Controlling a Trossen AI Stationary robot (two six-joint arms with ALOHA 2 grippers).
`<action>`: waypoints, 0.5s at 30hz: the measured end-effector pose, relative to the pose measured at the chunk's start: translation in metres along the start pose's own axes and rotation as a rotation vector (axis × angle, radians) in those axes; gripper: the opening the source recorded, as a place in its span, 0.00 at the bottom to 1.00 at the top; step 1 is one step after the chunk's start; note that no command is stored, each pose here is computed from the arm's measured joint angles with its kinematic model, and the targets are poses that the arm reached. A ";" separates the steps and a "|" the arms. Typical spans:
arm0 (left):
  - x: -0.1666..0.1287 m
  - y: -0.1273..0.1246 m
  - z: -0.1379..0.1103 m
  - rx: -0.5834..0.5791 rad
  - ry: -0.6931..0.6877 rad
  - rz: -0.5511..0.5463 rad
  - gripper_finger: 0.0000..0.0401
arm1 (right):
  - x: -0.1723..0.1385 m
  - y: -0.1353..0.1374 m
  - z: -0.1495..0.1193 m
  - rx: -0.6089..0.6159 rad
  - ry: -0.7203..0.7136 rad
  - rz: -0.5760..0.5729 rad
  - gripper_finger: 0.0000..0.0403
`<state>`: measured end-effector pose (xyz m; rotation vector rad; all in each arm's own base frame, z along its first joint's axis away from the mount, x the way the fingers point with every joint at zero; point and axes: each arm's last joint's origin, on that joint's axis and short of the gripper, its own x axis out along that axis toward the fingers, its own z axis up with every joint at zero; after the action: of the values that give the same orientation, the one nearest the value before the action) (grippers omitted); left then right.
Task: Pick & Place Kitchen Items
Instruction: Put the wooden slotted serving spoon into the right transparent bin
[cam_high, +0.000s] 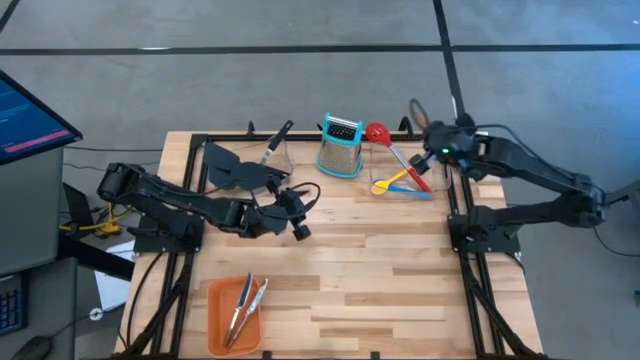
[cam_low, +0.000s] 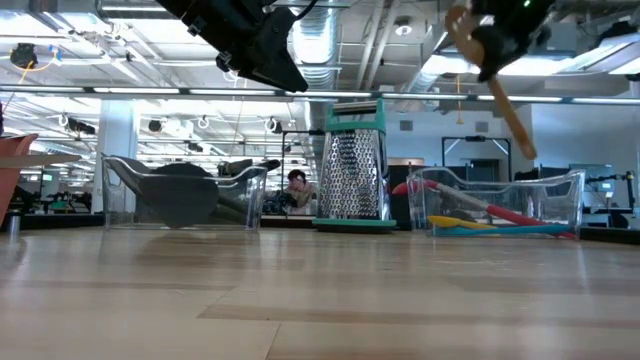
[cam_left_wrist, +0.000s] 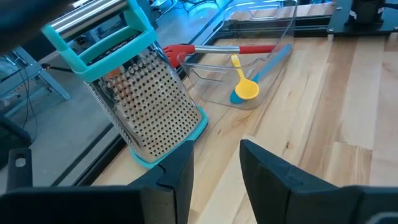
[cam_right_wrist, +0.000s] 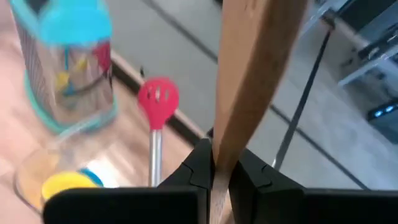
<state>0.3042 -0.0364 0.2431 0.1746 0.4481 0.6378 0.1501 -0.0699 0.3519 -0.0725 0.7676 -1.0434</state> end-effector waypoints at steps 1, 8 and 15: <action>0.000 0.000 0.000 0.000 0.000 0.000 0.29 | 0.006 0.004 -0.001 -0.009 0.020 0.017 0.05; 0.000 0.000 0.000 -0.025 0.000 0.000 0.29 | 0.051 0.031 -0.006 -0.081 0.175 0.084 0.05; 0.000 0.000 0.000 -0.026 0.000 0.000 0.29 | 0.095 0.049 -0.012 -0.134 0.357 0.098 0.05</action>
<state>0.3042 -0.0364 0.2431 0.1499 0.4397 0.6429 0.2054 -0.1165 0.2725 0.0378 1.1538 -0.9213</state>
